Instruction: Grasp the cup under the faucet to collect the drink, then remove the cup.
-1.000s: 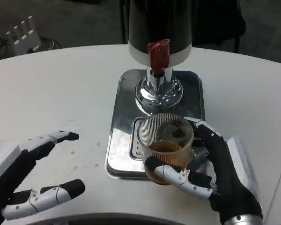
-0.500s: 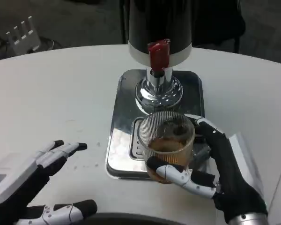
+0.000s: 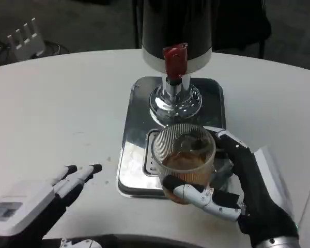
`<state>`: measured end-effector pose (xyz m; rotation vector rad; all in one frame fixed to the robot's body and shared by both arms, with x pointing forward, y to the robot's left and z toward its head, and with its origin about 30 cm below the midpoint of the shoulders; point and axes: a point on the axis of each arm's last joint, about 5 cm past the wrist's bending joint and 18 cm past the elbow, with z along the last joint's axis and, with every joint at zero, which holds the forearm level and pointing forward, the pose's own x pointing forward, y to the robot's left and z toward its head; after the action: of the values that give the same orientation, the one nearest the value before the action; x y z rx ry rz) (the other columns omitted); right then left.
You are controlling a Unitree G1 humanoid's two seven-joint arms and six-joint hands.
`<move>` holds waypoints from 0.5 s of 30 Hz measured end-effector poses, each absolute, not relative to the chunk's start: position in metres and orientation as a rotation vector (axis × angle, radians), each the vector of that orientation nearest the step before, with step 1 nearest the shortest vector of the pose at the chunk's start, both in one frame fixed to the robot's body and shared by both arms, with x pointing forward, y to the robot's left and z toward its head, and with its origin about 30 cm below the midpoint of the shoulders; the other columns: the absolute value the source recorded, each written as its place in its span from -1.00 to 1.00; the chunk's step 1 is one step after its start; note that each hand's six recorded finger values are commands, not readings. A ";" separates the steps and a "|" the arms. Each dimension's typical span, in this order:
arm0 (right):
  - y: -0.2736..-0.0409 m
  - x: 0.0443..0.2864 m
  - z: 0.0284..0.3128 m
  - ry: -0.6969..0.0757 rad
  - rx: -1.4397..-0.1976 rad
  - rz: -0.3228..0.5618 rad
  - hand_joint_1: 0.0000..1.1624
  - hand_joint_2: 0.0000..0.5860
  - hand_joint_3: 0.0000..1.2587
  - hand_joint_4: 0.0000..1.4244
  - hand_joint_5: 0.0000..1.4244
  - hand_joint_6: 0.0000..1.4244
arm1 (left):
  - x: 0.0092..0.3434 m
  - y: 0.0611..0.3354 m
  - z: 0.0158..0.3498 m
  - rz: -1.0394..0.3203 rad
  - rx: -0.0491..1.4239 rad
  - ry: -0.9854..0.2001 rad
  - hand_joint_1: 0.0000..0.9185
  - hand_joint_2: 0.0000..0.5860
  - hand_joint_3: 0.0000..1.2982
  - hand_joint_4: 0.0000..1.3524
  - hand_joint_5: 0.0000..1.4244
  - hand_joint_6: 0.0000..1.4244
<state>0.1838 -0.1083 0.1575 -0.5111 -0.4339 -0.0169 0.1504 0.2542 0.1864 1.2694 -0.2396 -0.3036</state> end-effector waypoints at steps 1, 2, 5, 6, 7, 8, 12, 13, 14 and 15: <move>-0.109 0.183 0.158 -0.436 -0.510 -0.016 0.47 -0.39 0.11 0.05 0.31 0.32 | 0.150 0.254 0.187 -0.302 1.277 -0.237 -1.00 -0.62 -0.97 -1.00 -1.00 -0.82; -0.109 0.182 0.159 -0.439 -0.509 -0.016 0.47 -0.39 0.11 0.05 0.31 0.32 | 0.150 0.254 0.186 -0.301 1.282 -0.235 -1.00 -0.62 -0.97 -1.00 -1.00 -0.82; -0.109 0.181 0.160 -0.450 -0.506 -0.013 0.47 -0.38 0.11 0.05 0.32 0.32 | 0.150 0.253 0.187 -0.301 1.288 -0.238 -1.00 -0.62 -0.99 -1.00 -1.00 -0.84; -0.109 0.180 0.160 -0.450 -0.505 -0.011 0.47 -0.38 0.11 0.05 0.32 0.32 | 0.150 0.253 0.187 -0.302 1.290 -0.238 -1.00 -0.62 -0.99 -1.00 -1.00 -0.84; -0.109 0.180 0.160 -0.449 -0.505 -0.010 0.47 -0.38 0.11 0.05 0.32 0.32 | 0.150 0.253 0.187 -0.302 1.290 -0.238 -1.00 -0.62 -0.99 -1.00 -1.00 -0.84; -0.109 0.180 0.159 -0.447 -0.506 -0.006 0.47 -0.38 0.11 0.05 0.32 0.32 | 0.150 0.253 0.187 -0.303 1.291 -0.238 -1.00 -0.62 -0.99 -1.00 -1.00 -0.84; -0.110 0.178 0.159 -0.446 -0.509 0.003 0.47 -0.39 0.12 0.06 0.32 0.32 | 0.150 0.253 0.187 -0.305 1.291 -0.236 -1.00 -0.62 -1.00 -1.00 -1.00 -0.85; -0.110 0.178 0.159 -0.447 -0.509 0.004 0.47 -0.39 0.12 0.06 0.32 0.32 | 0.150 0.253 0.186 -0.305 1.291 -0.235 -1.00 -0.62 -1.00 -1.00 -1.00 -0.85; -0.111 0.177 0.159 -0.447 -0.508 0.005 0.47 -0.39 0.12 0.06 0.32 0.32 | 0.150 0.253 0.186 -0.304 1.291 -0.234 -1.00 -0.62 -1.00 -1.00 -1.00 -0.86; -0.111 0.176 0.160 -0.448 -0.507 0.006 0.47 -0.39 0.13 0.06 0.32 0.32 | 0.150 0.253 0.186 -0.303 1.291 -0.232 -1.00 -0.62 -1.00 -1.00 -1.00 -0.86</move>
<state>0.1765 -0.1109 0.1596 -0.5070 -0.4484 0.0063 0.1504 0.2526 0.1864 1.2912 -0.2319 -0.3031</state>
